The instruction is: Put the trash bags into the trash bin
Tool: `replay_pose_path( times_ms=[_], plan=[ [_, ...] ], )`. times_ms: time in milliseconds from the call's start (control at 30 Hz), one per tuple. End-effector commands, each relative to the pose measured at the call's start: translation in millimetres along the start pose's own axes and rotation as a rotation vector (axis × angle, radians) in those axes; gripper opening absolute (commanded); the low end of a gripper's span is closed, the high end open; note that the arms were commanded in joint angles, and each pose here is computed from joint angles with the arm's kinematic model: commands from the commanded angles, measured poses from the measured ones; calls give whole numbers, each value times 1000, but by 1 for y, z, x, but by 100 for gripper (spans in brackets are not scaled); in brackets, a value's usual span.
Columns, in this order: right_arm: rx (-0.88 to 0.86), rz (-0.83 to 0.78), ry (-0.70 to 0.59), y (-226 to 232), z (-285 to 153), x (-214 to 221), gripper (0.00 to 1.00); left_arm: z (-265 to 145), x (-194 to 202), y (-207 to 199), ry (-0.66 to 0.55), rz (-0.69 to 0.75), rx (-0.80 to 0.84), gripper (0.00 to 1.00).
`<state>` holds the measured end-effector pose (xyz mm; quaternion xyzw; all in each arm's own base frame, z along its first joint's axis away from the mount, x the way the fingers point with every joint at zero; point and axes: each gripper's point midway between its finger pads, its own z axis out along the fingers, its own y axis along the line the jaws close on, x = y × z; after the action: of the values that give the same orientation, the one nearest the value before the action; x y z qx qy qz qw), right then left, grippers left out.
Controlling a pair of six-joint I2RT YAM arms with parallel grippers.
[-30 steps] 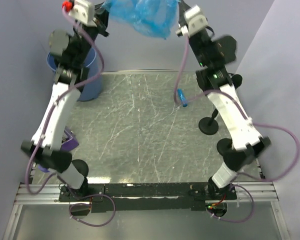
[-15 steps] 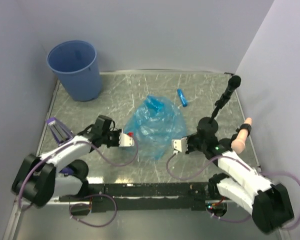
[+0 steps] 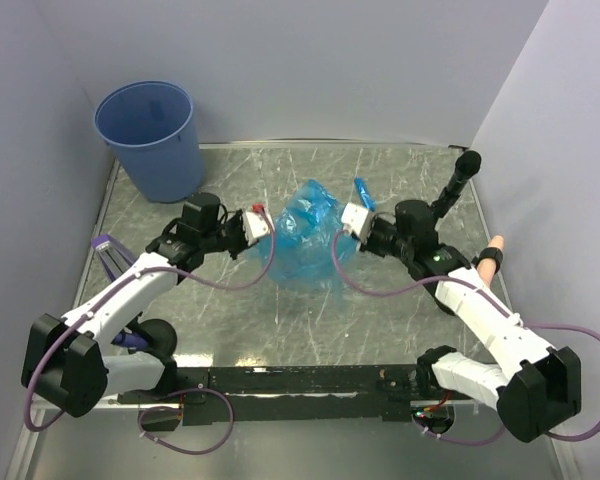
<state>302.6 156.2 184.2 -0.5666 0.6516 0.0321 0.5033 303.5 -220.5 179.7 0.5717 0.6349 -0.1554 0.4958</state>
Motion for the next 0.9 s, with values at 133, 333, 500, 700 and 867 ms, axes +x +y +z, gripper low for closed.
replay_pose_path(
  times_ms=[133, 333, 500, 700, 867],
  plan=[
    [353, 480, -181, -138, -19, -86, 0, -25, -94, 133, -200, -499, -352, 1],
    [603, 506, -238, -283, -9, -134, 0, -42, -136, 275, -263, -767, -510, 1],
    [822, 377, -603, -374, -116, -259, 0, -134, -259, 339, -643, -544, -646, 0],
    [886, -142, -941, -279, -199, -340, 0, -226, -359, 257, -1002, 93, -823, 1],
    [507, -461, -547, -122, -37, -191, 0, -56, -204, 139, -469, 346, -350, 1]
  ],
)
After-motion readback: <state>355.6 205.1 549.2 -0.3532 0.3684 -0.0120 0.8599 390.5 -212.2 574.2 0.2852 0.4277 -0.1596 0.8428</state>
